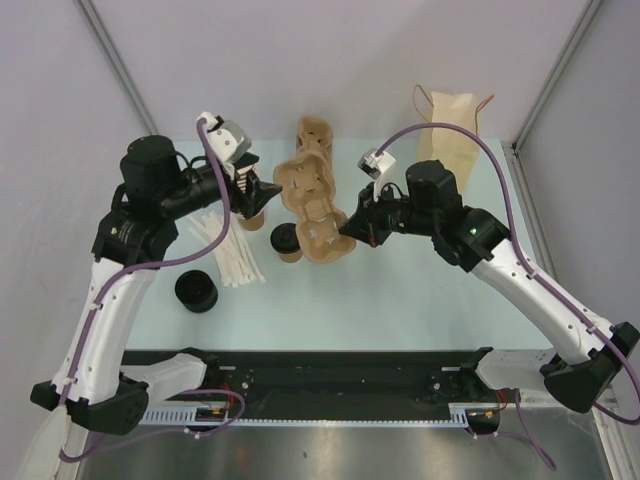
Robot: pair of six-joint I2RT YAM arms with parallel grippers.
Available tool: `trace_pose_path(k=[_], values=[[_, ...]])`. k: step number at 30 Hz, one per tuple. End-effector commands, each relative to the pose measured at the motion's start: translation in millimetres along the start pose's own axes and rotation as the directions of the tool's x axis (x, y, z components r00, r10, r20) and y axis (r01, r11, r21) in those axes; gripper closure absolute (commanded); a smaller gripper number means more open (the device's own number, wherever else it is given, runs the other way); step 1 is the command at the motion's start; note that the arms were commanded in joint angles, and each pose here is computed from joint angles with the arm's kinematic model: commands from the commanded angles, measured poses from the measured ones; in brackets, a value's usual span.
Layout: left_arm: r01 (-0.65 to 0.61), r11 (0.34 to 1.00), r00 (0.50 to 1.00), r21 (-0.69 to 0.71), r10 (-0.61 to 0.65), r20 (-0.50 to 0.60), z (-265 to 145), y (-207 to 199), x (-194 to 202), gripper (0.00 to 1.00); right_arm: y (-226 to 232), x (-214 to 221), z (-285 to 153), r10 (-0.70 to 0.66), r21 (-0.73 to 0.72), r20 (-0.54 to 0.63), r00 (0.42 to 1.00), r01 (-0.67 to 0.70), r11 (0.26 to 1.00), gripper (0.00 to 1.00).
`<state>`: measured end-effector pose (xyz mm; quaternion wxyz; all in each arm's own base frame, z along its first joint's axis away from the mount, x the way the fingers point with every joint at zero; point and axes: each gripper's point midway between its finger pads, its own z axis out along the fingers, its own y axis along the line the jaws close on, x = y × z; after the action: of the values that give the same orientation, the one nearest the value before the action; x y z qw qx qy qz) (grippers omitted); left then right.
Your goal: Pack the takeout coffee
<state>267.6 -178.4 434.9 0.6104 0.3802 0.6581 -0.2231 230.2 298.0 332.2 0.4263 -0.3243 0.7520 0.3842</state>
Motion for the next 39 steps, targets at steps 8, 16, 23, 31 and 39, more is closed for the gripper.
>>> trace_pose_path(k=[8,16,23,31,39], values=[[-0.109,0.994,0.994,-0.020,0.109,-0.020,17.6,2.9,-4.5,0.43,18.4,-6.9,-6.5,-0.068,-0.045,0.033,0.997,0.069,0.997,1.00],[-0.116,0.993,0.992,-0.006,0.115,-0.045,27.0,3.1,3.7,0.58,20.6,-9.5,-11.4,-0.082,-0.041,0.045,0.996,0.084,0.996,1.00],[-0.113,0.993,0.991,0.024,0.115,-0.063,32.6,-0.5,10.6,0.78,21.9,-11.4,-13.3,-0.089,-0.043,0.053,0.995,0.091,0.995,1.00],[-0.052,0.999,0.997,0.014,0.053,-0.064,27.4,-1.7,15.3,1.00,-28.0,-42.4,-55.5,-0.088,0.084,0.120,0.989,0.079,0.993,0.31],[0.064,0.996,0.996,0.061,-0.060,-0.068,26.4,-8.4,32.3,1.00,-141.5,-76.6,-133.7,-0.349,0.386,-0.050,0.936,0.340,0.858,0.14]])
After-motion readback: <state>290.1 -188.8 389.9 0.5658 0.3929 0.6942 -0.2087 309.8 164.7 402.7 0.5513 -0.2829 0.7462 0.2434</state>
